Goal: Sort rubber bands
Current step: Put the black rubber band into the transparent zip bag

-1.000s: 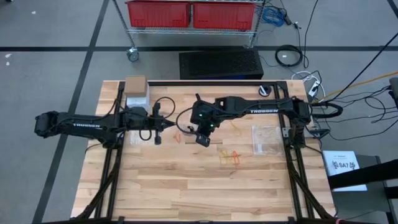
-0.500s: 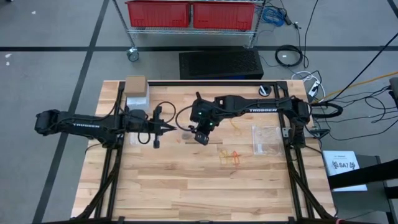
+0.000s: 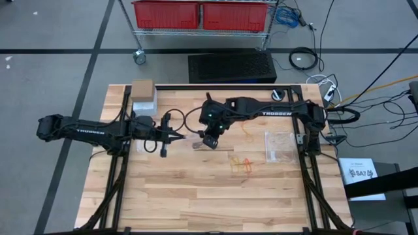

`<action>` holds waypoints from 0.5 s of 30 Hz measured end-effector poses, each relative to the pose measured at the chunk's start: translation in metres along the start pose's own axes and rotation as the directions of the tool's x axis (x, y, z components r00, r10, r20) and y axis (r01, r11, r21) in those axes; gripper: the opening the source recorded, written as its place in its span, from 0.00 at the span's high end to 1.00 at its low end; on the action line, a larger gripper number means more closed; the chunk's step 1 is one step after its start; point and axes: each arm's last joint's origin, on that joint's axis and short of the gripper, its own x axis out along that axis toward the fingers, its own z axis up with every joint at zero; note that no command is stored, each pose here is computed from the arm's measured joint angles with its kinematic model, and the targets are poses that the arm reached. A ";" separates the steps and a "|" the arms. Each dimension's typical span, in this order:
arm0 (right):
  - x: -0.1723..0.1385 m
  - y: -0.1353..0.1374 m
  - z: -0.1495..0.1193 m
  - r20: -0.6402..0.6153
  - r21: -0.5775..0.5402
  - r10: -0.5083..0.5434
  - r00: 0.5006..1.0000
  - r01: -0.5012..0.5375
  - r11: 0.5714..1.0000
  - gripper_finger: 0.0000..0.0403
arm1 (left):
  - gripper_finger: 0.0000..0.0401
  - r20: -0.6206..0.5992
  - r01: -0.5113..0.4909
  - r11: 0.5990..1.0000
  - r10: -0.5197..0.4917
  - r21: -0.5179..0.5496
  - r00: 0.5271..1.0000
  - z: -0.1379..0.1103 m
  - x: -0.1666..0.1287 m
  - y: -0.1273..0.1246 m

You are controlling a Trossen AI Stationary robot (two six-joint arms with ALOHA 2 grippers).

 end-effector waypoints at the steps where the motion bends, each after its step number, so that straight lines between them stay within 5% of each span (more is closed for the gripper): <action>1: -0.003 0.002 0.002 0.008 -0.003 0.003 1.000 -0.002 1.000 0.79 | 1.00 0.000 0.000 1.000 0.000 0.000 1.000 0.000 0.000 0.000; 8: -0.016 0.009 0.011 0.056 -0.071 0.015 0.998 -0.011 0.997 0.81 | 1.00 -0.001 0.000 1.000 0.000 0.000 1.000 0.000 0.000 0.000; 15: -0.011 0.012 0.008 0.035 -0.104 0.010 0.999 -0.007 0.995 0.95 | 1.00 0.001 0.004 1.000 -0.004 0.000 1.000 0.000 0.000 0.000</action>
